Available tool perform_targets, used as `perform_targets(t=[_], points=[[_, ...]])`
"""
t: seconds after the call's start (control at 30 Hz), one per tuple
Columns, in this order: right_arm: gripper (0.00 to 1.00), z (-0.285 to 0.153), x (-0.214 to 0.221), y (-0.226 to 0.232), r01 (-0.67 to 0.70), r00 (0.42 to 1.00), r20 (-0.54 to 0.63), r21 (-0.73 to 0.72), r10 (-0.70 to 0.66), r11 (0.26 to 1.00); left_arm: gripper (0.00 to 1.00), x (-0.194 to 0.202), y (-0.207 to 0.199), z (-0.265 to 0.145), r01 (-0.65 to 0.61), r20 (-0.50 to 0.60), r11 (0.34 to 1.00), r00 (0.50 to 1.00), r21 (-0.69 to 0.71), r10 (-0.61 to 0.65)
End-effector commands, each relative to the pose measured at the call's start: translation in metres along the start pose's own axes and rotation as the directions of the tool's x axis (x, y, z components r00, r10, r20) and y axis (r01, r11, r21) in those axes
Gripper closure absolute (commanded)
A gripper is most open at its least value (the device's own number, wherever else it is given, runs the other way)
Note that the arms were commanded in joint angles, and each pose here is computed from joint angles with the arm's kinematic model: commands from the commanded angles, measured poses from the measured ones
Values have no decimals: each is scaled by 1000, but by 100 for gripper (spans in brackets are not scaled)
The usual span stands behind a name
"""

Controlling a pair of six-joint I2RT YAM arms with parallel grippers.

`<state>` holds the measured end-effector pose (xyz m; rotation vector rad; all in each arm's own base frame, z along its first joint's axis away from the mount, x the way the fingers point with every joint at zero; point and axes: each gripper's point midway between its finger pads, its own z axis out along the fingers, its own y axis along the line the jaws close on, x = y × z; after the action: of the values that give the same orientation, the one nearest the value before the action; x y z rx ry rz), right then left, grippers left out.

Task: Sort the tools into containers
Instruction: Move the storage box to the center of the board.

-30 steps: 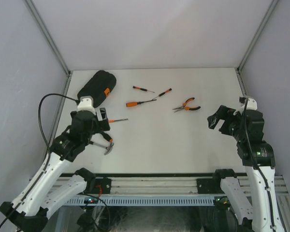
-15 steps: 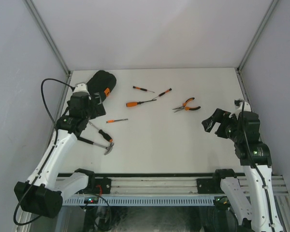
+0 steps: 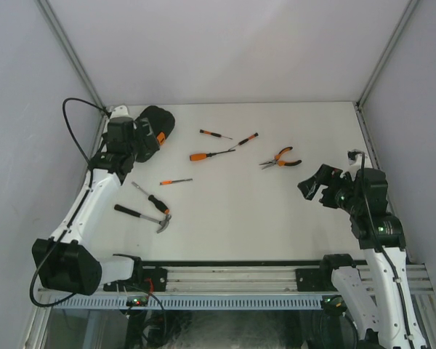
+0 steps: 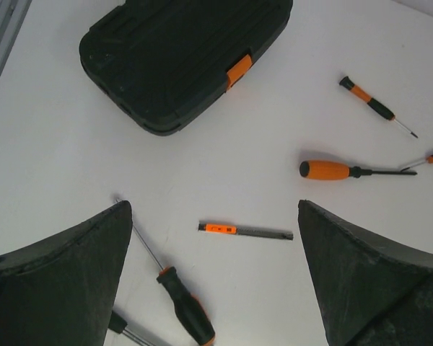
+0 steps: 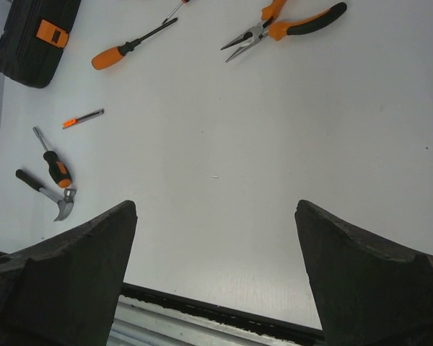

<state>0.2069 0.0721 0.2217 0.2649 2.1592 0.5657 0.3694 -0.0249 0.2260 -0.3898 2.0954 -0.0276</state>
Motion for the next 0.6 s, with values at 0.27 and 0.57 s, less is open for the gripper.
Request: perform_targets(t=[0.27,0.57], points=[[9,-1,-2,12,-5,1000,26,-56,7,998,1,-85,-23,40,68,198,997,978,-26,-62],[9,9,1,9,2,1000,-6,-41,-2,999,2,-99,-19,103,37,172,998,985,-49,-28]])
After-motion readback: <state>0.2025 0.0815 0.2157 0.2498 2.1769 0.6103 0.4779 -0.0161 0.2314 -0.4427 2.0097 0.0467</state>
